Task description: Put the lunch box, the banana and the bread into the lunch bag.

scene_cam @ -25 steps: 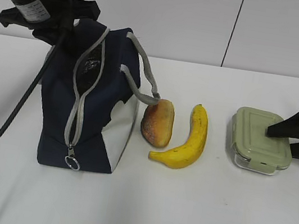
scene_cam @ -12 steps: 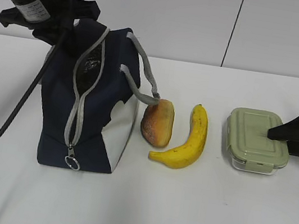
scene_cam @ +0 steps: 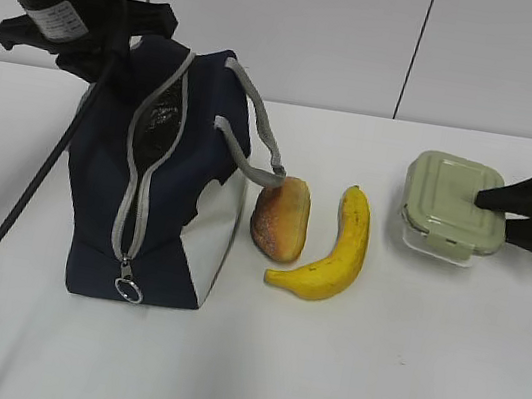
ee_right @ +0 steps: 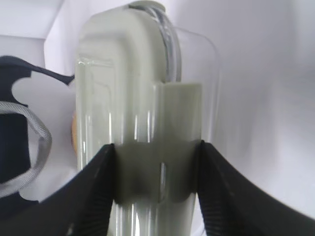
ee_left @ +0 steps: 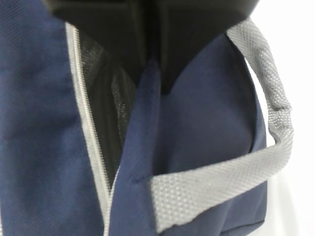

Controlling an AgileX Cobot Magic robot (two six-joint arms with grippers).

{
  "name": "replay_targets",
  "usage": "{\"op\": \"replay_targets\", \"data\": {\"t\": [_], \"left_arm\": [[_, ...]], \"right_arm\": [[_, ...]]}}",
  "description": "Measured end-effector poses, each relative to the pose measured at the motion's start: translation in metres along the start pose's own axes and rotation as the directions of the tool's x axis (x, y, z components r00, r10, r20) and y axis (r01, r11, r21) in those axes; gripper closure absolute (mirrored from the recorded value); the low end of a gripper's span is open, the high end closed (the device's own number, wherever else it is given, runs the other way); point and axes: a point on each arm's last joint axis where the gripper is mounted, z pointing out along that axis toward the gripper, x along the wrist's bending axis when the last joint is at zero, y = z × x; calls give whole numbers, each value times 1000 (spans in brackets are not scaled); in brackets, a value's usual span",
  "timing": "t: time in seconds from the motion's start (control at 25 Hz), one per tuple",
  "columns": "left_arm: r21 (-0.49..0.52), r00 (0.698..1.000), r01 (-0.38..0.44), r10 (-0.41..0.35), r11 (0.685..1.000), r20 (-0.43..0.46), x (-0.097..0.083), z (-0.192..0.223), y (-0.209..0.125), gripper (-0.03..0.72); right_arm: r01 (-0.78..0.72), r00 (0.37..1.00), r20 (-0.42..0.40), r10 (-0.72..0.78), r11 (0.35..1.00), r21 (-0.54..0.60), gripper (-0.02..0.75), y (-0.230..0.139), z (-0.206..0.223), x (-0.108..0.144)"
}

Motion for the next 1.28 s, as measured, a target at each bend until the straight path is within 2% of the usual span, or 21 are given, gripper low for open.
{"op": "replay_targets", "data": {"t": [0.2,0.48,0.68,0.96,1.08,1.28], "left_arm": [[3,1000,12,-12,1000,20,-2,0,0,687],[4,998,20,-20,1000,54,-5,0,0,687],[-28,995,19,-16,999,101,-10,-5,2,687],[-37,992,13,-8,999,126,-12,-6,2,687],[-45,982,-3,11,999,189,-18,-7,2,687],[-76,953,13,11,997,303,-29,-10,5,687]], "right_arm": [[-62,996,-69,55,993,-101,370,10,-1,6],[-52,996,-83,45,995,-81,370,7,14,16],[34,991,-131,-36,999,-18,370,-3,44,64],[173,955,-245,-165,985,9,370,-4,58,152],[214,935,-292,-200,977,19,370,-6,65,184],[272,908,-342,-241,961,44,370,-14,78,214]]}}
